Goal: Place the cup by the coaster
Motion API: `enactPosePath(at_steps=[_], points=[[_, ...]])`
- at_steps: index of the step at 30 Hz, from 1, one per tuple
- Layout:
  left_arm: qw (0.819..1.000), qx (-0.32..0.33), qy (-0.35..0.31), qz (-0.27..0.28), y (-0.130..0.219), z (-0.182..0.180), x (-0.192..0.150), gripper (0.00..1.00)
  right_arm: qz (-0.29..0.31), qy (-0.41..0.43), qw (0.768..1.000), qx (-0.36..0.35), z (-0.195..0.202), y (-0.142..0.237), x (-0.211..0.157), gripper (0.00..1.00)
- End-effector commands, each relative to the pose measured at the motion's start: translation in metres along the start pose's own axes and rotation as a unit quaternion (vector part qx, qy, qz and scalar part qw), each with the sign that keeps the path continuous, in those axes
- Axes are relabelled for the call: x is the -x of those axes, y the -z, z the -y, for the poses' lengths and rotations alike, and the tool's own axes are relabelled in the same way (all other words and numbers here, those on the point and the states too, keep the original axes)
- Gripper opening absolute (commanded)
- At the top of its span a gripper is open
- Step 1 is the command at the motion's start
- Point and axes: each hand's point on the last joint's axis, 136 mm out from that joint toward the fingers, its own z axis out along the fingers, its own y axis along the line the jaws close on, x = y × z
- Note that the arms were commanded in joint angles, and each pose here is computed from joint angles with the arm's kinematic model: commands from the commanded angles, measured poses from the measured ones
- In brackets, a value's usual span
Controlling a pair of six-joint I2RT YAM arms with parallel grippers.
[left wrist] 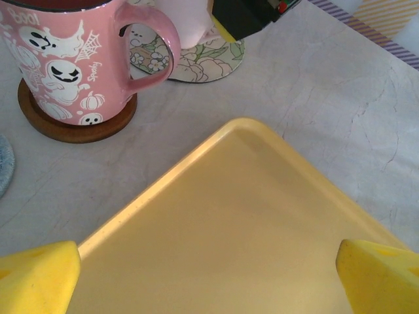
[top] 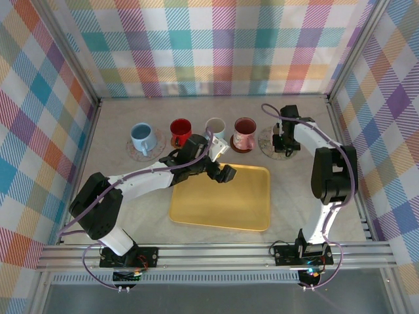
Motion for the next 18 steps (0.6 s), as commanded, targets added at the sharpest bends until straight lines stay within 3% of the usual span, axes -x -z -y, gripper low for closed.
enactPosePath(at_steps=[1, 14, 18], points=[[1.000, -0.001, -0.011, 0.017, 0.0055, 0.0065, 0.0175, 1.00, 0.035, 0.003, 0.999, -0.001, 0.0027, 0.0100, 0.0215, 0.03], [1.000, 0.003, -0.017, 0.011, 0.0059, 0.0071, 0.0179, 1.00, 0.031, 0.000, 1.000, 0.001, 0.0026, 0.0133, 0.0165, 0.17], [1.000, 0.004, -0.021, 0.008, 0.0070, 0.0097, 0.0196, 1.00, 0.036, 0.000, 0.999, 0.001, 0.0029, 0.0180, 0.0162, 0.29]])
